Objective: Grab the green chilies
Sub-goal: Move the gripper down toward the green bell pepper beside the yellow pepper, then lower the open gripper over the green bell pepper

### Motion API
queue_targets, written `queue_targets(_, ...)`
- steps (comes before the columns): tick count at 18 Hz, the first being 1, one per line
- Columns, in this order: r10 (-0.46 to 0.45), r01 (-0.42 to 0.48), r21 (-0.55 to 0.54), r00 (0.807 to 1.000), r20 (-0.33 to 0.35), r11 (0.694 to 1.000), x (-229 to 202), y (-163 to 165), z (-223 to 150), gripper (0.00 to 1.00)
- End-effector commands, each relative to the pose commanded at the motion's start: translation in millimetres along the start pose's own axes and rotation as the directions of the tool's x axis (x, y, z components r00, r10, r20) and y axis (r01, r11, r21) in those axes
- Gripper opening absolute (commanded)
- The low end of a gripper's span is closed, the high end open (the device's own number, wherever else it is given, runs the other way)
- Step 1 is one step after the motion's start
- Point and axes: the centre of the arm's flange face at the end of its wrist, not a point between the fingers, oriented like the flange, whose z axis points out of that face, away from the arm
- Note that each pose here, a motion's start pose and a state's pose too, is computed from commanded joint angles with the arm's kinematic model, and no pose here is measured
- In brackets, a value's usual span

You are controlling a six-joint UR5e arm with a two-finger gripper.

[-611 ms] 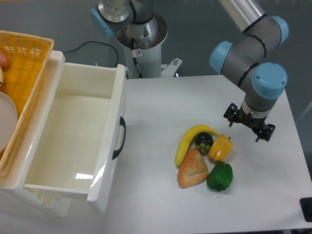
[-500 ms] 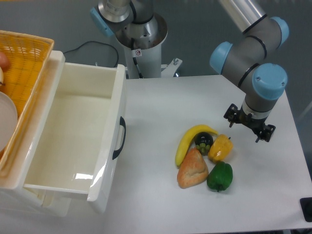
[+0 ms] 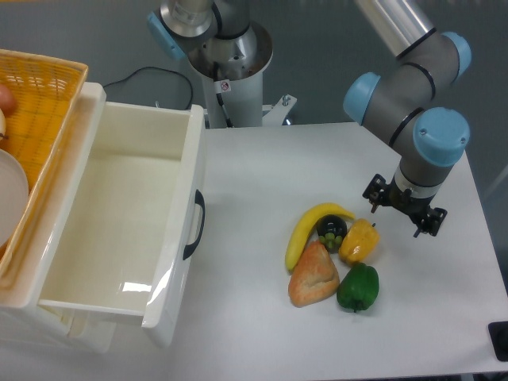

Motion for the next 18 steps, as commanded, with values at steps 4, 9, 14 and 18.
queue_targets(4,-0.132,0.132,0.003,0.991,-0.006,0.991,-1,-9,8,1.00)
queue_targets(9,-0.287,0.286,0.024,0.958,0.024,0.958,-20,-31,3,1.00)
queue_targets(14,-0.336,0.335,0.058,0.942,-0.004,0.940,-24,-40,9,1.00)
queue_targets(18,-0.338,0.339,0.087,0.941,-0.034,0.937,-24,-46,14,1.00)
